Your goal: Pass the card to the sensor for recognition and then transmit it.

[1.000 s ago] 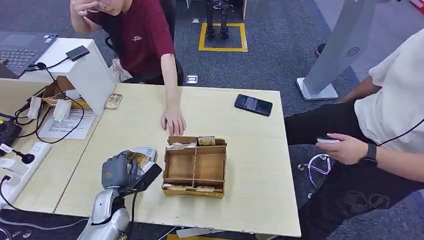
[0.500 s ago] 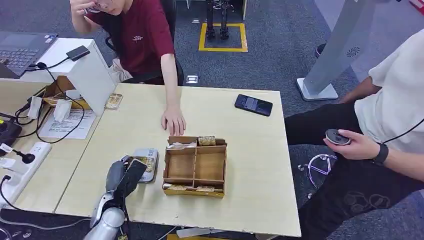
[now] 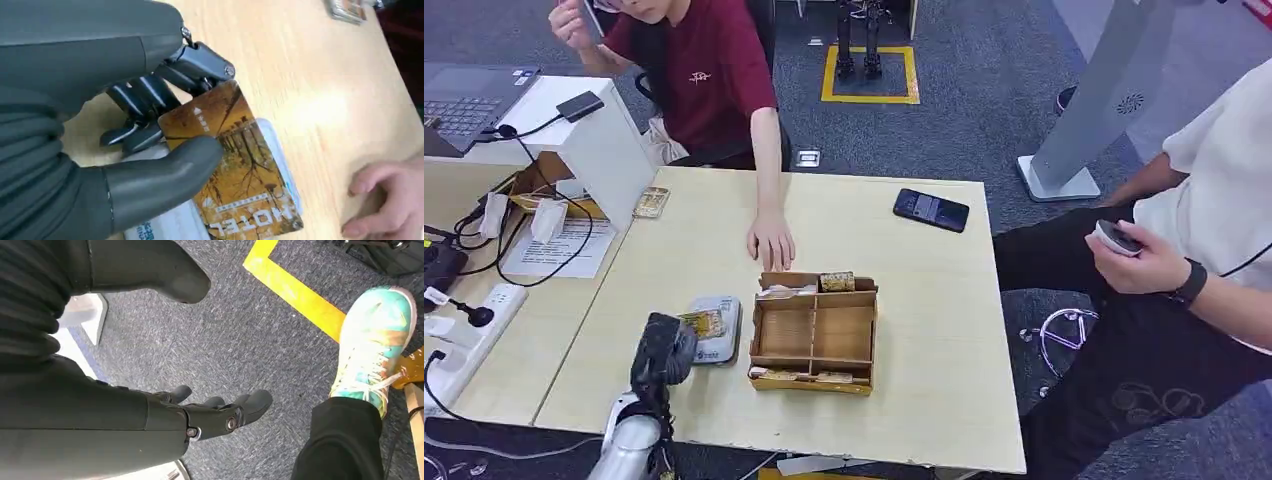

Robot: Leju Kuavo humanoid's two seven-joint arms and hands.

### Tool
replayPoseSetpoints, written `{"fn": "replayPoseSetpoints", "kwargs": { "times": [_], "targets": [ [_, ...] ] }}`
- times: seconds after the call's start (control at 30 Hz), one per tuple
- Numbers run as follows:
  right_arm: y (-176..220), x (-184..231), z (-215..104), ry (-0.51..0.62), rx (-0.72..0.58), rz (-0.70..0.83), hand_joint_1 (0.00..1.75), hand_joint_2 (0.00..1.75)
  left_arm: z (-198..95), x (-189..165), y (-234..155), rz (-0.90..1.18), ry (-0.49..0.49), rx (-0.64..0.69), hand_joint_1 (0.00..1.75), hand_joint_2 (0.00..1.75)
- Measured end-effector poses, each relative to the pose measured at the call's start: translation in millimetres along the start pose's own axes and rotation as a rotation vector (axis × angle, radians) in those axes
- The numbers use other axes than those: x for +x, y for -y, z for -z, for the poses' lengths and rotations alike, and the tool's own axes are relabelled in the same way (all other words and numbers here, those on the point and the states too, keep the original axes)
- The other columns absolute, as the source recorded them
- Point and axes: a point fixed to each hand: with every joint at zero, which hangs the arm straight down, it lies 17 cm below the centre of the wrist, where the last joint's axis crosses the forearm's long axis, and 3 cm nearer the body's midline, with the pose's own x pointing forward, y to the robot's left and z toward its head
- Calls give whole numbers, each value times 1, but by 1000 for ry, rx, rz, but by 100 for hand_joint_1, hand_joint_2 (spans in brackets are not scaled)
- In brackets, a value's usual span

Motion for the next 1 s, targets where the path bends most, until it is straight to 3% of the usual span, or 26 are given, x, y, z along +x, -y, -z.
{"fn": "replayPoseSetpoints", "kwargs": {
  "times": [0.17,0.33,0.63,0.8,1.0],
  "targets": [
    [0,0,0,3,0,-10,0,175,0,8,-12,-215,-3,24,175,175],
    [0,1,0,8,0,-21,0,175,3,45,-28,-338,114,60,175,175],
    [-2,4,0,21,11,-40,0,175,15,122,-79,-84,382,255,175,175],
    [0,8,1,28,16,-51,0,175,28,151,-96,-23,450,292,175,175],
    [1,11,2,34,16,-60,0,175,32,160,-103,11,471,306,175,175]
  ]
}}
